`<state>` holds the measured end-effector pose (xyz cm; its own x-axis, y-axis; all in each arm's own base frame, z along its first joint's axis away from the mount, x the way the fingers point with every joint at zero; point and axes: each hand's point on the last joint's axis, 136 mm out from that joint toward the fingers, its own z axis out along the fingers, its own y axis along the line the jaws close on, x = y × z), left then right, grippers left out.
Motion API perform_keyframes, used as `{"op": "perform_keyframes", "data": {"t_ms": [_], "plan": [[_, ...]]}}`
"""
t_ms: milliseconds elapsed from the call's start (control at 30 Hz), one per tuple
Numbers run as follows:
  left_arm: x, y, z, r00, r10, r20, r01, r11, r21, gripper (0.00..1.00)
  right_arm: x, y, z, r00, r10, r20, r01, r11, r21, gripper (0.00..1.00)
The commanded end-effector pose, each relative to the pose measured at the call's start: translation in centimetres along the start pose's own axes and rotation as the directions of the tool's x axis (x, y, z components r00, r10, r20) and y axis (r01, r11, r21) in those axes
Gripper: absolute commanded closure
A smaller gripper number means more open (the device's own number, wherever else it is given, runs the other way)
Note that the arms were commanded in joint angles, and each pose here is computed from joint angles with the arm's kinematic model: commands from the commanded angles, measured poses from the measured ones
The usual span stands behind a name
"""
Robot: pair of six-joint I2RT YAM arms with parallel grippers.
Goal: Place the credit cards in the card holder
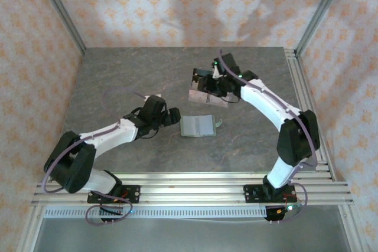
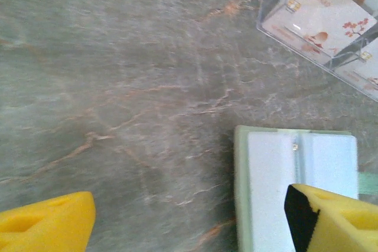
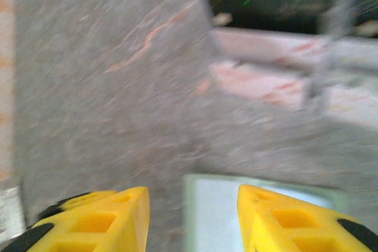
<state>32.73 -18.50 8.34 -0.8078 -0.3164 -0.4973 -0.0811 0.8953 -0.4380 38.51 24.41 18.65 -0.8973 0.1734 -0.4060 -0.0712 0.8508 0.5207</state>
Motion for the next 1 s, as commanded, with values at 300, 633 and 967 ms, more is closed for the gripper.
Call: {"op": "perform_keyframes", "data": {"t_ms": [300, 633, 967], "plan": [[2.5, -2.0, 3.2, 0.977, 0.151, -0.152, -0.166, 0.982, -0.09, 0.06, -2.3, -8.5, -0.6, 0.978, -0.172, -0.114, 0.197, 0.943, 0.269, 0.57], [4.5, 1.4, 4.2, 0.962, 0.159, -0.221, -0.213, 0.945, -0.247, 0.06, -2.6, -10.5, 2.5, 0.93, -0.304, -0.208, 0.358, 0.882, 0.306, 0.6], [4.1, 1.7, 3.9, 0.963, 0.166, -0.212, -0.221, 0.937, -0.272, 0.05, -1.3, -10.7, 5.2, 0.906, -0.337, -0.255, 0.404, 0.868, 0.288, 0.62]]}}
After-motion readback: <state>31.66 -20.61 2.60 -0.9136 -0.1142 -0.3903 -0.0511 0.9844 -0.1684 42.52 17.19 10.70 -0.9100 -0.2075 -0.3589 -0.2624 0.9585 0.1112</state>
